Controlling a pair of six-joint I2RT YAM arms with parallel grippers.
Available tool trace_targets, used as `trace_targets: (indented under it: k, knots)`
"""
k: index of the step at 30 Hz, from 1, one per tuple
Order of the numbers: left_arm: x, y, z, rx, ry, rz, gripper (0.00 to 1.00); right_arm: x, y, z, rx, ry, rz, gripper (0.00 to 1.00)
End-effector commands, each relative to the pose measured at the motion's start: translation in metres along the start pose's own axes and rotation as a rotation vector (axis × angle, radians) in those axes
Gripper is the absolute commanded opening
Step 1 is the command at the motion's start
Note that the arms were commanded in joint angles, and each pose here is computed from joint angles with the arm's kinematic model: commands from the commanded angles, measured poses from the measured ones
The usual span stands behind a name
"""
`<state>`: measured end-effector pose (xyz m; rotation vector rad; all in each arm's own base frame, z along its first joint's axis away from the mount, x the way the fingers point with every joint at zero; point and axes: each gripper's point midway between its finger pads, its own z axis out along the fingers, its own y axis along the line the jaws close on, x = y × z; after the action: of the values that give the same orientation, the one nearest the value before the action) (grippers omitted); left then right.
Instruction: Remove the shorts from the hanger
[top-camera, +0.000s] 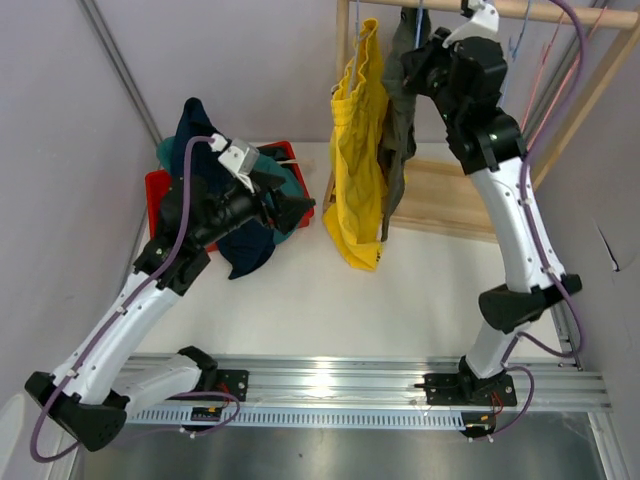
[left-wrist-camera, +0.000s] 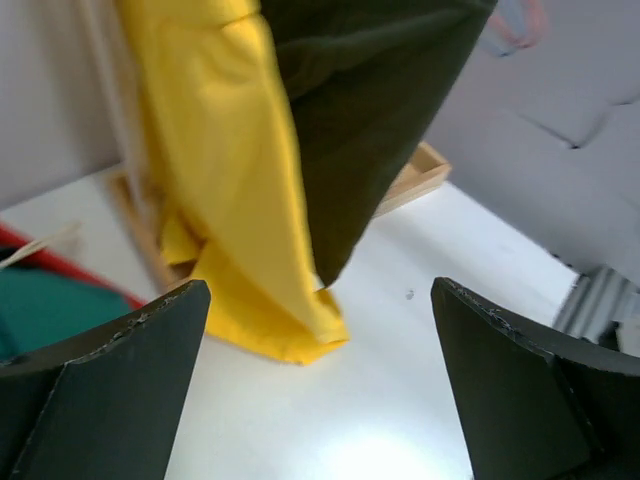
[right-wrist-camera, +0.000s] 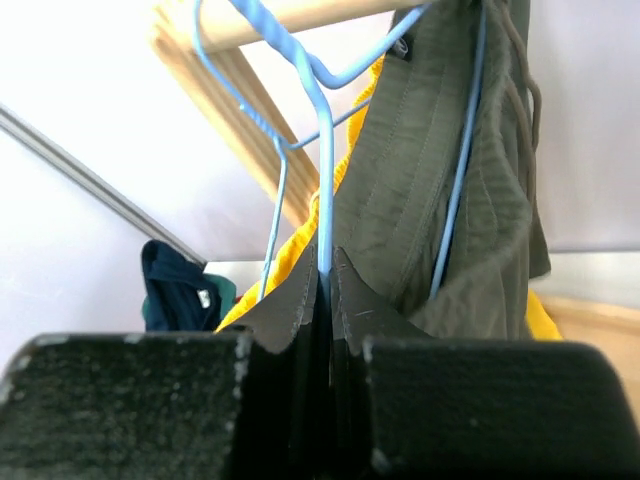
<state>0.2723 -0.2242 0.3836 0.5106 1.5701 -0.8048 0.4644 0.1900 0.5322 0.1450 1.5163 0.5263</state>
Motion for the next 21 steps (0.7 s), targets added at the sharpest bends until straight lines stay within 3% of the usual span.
trace_targets:
  k: [1,13,21]
  knots:
    - [-0.037,-0.046,0.006,0.095,-0.102,0.046,0.99,-0.072,0.017,-0.047,-0.055,-0.194,0.032,0.00]
    - [-0.043,-0.178,0.068,0.343,-0.134,0.060,0.99,-0.056,0.038,-0.132,-0.123,-0.196,0.140,0.00]
    - [-0.005,-0.200,0.113,0.293,-0.072,0.071,0.96,-0.063,0.039,-0.161,-0.143,-0.209,0.187,0.00]
